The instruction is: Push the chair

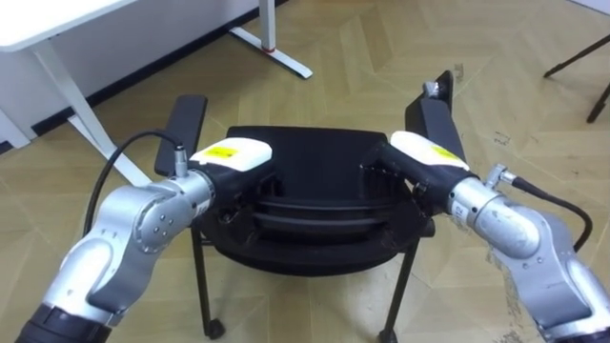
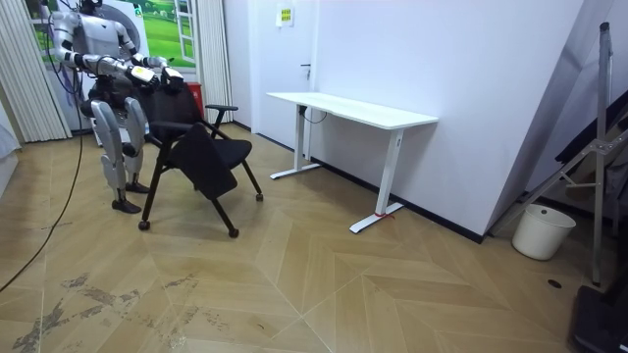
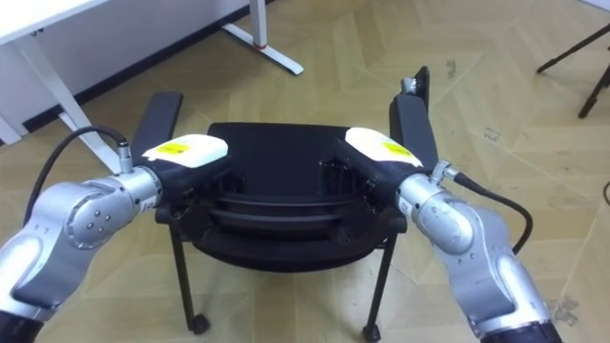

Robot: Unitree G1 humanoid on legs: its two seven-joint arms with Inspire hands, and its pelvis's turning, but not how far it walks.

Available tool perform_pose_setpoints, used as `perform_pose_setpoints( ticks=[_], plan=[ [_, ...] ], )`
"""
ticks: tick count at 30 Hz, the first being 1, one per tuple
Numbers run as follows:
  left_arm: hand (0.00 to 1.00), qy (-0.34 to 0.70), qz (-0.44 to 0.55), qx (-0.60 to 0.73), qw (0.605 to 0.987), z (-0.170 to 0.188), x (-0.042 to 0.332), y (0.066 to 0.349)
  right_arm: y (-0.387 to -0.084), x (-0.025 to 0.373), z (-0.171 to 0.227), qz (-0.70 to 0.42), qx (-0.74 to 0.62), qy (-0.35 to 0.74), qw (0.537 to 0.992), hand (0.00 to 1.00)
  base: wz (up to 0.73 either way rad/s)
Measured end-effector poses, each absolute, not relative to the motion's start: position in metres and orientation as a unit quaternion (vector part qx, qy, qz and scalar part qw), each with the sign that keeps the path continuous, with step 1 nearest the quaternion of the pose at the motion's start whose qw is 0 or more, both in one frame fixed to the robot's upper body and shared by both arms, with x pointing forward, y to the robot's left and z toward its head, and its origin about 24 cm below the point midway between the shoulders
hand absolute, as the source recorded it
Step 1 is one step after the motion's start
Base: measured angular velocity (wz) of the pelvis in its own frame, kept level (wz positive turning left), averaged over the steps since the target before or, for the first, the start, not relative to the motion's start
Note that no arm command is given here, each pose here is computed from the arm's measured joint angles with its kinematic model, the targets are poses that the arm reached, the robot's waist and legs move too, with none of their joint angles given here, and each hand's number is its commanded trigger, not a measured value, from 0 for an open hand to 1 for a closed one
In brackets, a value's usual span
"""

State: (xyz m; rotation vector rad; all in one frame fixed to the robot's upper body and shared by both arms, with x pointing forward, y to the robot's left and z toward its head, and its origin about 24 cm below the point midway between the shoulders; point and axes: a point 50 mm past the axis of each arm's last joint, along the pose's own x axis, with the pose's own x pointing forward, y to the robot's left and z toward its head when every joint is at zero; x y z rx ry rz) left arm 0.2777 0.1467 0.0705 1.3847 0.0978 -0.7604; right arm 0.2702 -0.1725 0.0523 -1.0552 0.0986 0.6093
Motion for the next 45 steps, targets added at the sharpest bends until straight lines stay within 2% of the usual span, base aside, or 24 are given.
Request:
perform_pose_setpoints(
  ticks=[14,31,45],
  plan=[
    [1.00,0.074,-0.368,0.600,0.707,0.049,0.275,0.149,-0.170,0.267,0.040,0.307,-0.504,0.057,0.805,1.00,0.13],
    [1.00,0.029,-0.379,0.596,0.707,0.062,0.276,0.144,-0.178,0.255,0.060,0.283,-0.550,0.011,0.785,1.00,-0.21],
    [1.00,0.018,-0.373,0.598,0.710,0.062,0.274,0.150,-0.178,0.251,0.059,0.292,-0.535,-0.001,0.793,1.00,0.08]
  ],
)
